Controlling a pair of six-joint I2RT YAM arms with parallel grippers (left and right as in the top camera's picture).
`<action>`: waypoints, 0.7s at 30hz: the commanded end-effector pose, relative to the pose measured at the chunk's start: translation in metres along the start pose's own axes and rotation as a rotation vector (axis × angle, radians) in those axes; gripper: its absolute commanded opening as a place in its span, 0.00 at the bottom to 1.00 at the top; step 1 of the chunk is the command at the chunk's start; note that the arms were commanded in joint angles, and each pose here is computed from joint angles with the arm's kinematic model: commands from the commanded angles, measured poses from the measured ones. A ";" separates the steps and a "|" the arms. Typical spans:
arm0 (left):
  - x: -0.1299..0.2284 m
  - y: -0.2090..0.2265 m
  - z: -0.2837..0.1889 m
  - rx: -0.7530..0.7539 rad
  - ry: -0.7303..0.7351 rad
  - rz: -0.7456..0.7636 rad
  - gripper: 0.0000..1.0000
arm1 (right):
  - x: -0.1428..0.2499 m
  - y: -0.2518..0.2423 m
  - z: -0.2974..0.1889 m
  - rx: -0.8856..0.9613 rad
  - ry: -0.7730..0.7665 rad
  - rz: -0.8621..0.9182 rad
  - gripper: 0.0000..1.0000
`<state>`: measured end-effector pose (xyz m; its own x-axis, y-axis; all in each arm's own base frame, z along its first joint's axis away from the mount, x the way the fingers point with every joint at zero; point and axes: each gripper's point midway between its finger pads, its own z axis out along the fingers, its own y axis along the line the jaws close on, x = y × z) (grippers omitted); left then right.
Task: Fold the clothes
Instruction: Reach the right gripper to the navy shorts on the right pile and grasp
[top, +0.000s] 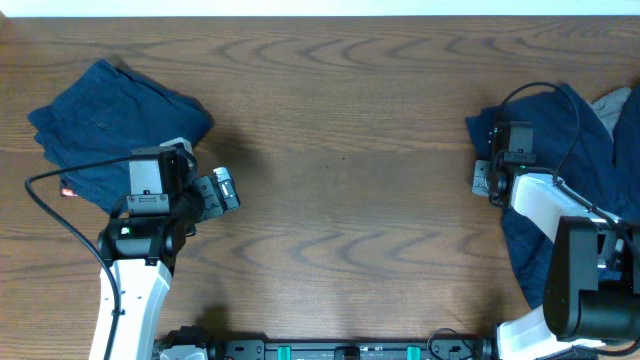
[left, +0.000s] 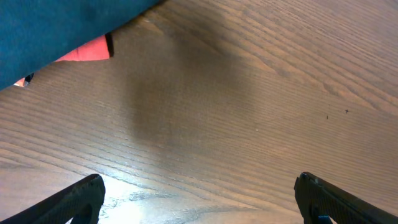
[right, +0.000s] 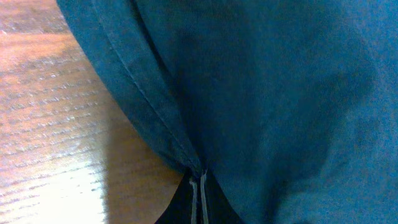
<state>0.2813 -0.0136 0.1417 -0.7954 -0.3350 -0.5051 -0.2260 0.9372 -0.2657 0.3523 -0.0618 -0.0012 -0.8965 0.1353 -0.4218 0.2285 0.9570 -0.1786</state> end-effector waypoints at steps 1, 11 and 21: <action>-0.006 -0.003 -0.004 0.013 -0.014 0.000 0.98 | -0.020 -0.005 -0.022 -0.005 -0.055 0.054 0.01; -0.006 -0.003 -0.004 0.013 -0.013 0.000 0.98 | -0.105 -0.007 -0.173 -0.184 -0.356 0.052 0.01; -0.007 -0.004 -0.004 0.015 -0.017 0.000 0.98 | -0.074 0.085 -0.233 -0.734 -0.325 -0.118 0.01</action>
<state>0.2813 -0.0136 0.1417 -0.7955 -0.3350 -0.5050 -0.2258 0.9371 -0.2660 0.3539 0.0080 0.2061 -0.7297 0.0903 -0.6778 -0.0216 0.9877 0.1548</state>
